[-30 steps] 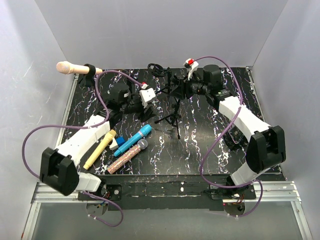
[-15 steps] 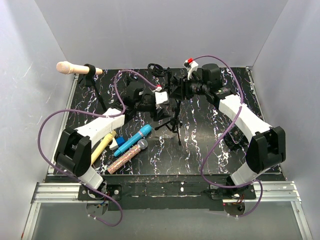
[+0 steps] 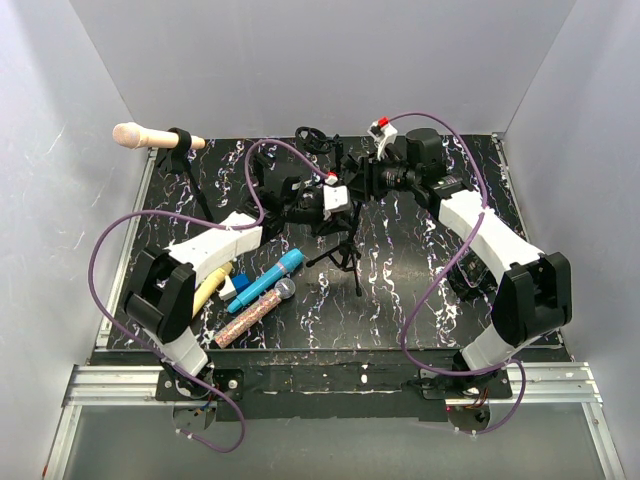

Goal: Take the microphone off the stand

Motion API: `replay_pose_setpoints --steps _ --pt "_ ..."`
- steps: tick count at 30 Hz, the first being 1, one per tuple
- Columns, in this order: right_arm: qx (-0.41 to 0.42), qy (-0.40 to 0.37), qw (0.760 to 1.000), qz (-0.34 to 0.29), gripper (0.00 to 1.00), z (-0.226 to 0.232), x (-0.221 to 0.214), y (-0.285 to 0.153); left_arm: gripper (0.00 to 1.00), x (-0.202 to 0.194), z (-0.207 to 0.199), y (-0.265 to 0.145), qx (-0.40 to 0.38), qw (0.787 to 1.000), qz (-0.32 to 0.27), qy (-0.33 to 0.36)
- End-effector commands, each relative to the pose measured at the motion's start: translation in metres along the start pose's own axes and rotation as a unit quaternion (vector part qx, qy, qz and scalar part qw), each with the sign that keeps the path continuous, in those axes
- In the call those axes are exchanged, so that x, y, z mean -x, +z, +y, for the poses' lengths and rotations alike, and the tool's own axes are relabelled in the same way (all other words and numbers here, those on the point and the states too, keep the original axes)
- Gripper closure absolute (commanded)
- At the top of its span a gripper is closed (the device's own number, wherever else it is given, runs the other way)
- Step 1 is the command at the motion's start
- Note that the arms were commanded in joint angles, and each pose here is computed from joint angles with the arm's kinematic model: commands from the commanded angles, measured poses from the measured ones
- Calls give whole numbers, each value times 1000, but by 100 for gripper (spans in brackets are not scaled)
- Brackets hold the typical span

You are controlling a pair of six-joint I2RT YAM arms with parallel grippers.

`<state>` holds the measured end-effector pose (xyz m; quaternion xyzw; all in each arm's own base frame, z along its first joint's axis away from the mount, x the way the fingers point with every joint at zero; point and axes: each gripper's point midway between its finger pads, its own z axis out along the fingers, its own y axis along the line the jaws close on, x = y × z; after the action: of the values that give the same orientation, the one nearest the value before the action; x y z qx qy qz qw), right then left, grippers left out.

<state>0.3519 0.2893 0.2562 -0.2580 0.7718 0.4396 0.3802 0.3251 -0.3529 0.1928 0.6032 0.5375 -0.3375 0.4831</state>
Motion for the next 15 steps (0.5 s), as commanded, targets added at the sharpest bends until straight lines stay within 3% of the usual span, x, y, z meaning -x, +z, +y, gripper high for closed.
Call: replay_pose_setpoints --steps 1,4,7,11,15 --pt "20 -5 1000 -18 99 12 9 -5 88 23 16 -2 27 1000 -12 -9" --pt "29 -29 999 -30 99 19 13 -11 100 25 23 -3 53 996 -9 -65" --pt "41 -79 995 -46 99 31 14 -21 100 32 31 -6 66 985 -21 -158" --pt "62 -150 985 -58 99 42 -1 -33 100 41 46 -11 39 943 -47 -327" --pt "75 -222 970 -57 99 52 -18 -38 100 42 45 -8 -36 905 -46 -421"
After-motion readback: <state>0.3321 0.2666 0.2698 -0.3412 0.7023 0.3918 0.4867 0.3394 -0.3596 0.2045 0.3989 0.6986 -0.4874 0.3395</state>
